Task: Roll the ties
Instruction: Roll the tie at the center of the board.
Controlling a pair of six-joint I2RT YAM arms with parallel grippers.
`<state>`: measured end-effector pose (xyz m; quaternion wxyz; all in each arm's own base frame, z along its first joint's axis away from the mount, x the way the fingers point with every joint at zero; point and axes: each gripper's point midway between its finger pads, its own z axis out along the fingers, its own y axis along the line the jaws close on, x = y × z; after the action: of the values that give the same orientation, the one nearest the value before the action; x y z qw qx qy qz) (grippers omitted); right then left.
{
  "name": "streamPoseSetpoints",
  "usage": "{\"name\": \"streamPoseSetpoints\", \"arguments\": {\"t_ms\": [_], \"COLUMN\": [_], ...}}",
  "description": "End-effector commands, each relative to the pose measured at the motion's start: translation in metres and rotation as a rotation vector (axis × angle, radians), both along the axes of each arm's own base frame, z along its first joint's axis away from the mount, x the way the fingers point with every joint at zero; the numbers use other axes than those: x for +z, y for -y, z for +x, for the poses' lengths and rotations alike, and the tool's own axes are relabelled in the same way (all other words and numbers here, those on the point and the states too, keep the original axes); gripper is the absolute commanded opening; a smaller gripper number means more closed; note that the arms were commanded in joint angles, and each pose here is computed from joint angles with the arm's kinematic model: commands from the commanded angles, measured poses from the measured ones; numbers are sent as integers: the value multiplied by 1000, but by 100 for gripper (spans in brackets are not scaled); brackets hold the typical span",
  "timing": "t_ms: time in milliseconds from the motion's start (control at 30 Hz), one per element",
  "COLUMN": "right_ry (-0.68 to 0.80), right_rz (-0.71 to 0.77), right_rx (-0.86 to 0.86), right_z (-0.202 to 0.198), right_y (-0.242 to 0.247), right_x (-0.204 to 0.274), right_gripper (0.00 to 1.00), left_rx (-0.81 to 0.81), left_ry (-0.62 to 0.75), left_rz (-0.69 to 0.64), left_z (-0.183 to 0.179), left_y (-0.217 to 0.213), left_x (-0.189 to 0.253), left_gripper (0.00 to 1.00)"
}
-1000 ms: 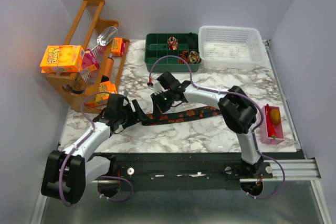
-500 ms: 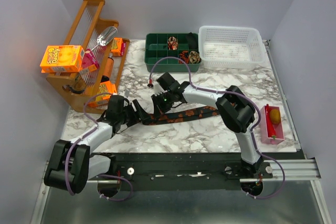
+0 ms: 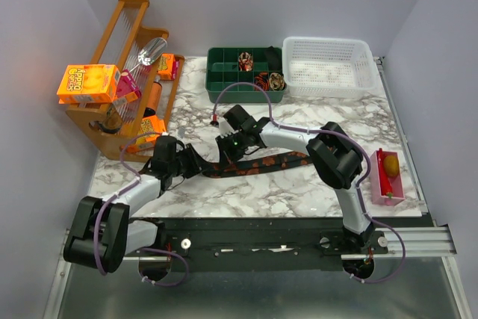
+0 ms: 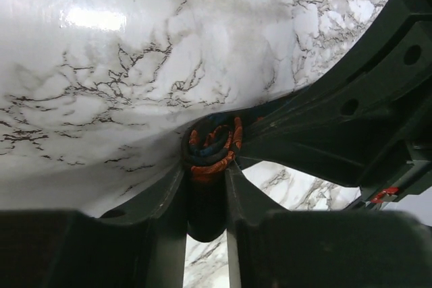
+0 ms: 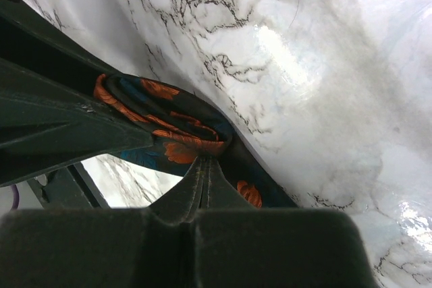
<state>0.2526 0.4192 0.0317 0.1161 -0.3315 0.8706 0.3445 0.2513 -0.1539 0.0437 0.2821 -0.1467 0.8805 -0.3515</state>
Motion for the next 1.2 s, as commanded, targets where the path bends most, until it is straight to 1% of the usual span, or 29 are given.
{"name": "streamPoseSetpoints", "arguments": {"t_ms": [0, 67, 133, 267, 433, 633, 767, 1067, 1167], "right_ry": [-36, -37, -43, -59, -63, -70, -76, -56, -37], "right_rz": [-15, -4, 1, 6, 27, 28, 26, 35, 45], "right_rx": [10, 12, 13, 5, 6, 10, 7, 6, -3], "right_z": [-6, -4, -4, -2, -1, -3, -3, -1, 2], "right_y": [0, -4, -6, -10, -16, -16, -15, -16, -14], "right_x": [-10, -9, -9, -12, -8, -9, -10, -2, 8], "right_gripper": [0, 0, 0, 0, 0, 0, 0, 0, 0], "left_rx": [-33, -53, -70, -83, -120, -157, -160, -147, -136], "left_ry": [41, 23, -3, -11, -39, -67, -80, -80, -98], "left_rz": [45, 92, 134, 218, 370, 461, 567, 617, 674], "left_z": [11, 9, 5, 4, 3, 4, 6, 8, 6], "left_y": [0, 0, 0, 4, 11, 17, 14, 9, -2], "left_x": [20, 15, 14, 16, 18, 18, 17, 23, 24], "left_gripper": [26, 23, 23, 22, 19, 16, 16, 16, 16]}}
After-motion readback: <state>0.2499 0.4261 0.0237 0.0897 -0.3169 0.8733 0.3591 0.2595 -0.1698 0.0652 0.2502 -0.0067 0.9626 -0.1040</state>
